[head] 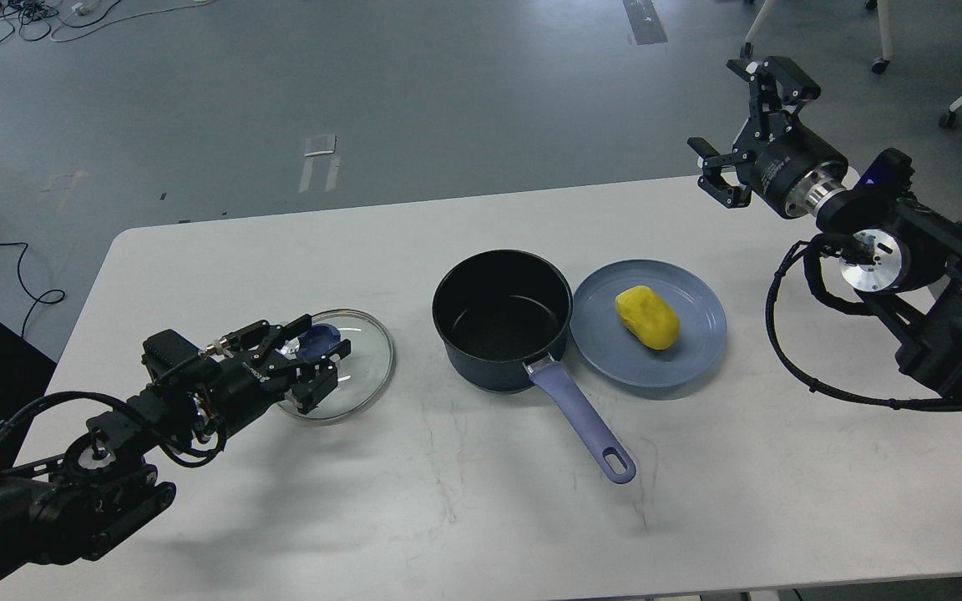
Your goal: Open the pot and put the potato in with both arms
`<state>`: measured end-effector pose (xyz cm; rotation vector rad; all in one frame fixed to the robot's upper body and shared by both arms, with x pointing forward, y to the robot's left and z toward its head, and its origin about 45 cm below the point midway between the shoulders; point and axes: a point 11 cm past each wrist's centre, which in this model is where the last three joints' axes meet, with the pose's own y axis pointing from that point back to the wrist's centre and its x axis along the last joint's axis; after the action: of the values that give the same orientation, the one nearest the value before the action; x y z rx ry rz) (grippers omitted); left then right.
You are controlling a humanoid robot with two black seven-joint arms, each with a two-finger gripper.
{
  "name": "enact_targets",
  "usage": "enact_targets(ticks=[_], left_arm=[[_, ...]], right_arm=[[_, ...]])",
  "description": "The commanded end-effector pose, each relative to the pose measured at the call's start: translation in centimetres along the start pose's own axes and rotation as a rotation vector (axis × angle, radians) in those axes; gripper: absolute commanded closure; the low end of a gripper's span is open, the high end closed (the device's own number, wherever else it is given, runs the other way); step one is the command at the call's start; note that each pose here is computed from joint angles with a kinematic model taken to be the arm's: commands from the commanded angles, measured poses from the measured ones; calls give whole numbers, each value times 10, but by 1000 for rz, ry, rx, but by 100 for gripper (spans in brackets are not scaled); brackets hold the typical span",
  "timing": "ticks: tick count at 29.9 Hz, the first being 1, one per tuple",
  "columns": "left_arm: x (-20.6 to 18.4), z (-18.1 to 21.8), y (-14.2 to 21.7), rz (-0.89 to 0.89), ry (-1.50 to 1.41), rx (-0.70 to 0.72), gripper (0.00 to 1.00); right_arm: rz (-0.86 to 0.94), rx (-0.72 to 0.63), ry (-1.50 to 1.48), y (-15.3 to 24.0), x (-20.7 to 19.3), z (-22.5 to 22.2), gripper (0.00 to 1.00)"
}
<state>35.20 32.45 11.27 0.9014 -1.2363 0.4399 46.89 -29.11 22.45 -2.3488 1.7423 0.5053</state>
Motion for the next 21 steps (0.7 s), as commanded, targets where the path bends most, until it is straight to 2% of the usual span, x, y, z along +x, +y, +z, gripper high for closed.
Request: enact_targets(ticks=[1,5,11,15,16,19,21], left_arm=[[9,-2,-3,31,29,13,3],[18,-7,-4,67,71,39,2],[57,-26,-6,158,89,88,2],[120,-47,-14,329,177,151,2],[120,-47,-14,329,178,151,2],[182,-59,-20,520,323,193,2],[202,-61,-26,544,470,182,2]], right_arm=[[0,-2,1,0,0,0,0],[-1,-3,0,0,0,1,0],[-2,-2,0,0,0,0,0],[-7,0,1,-1,-2,-1,0],[-7,0,1,-1,-2,-1,0],[-31,10,6,-4,-10,-6,0],[-37,14,13,-6,-12,-9,0]])
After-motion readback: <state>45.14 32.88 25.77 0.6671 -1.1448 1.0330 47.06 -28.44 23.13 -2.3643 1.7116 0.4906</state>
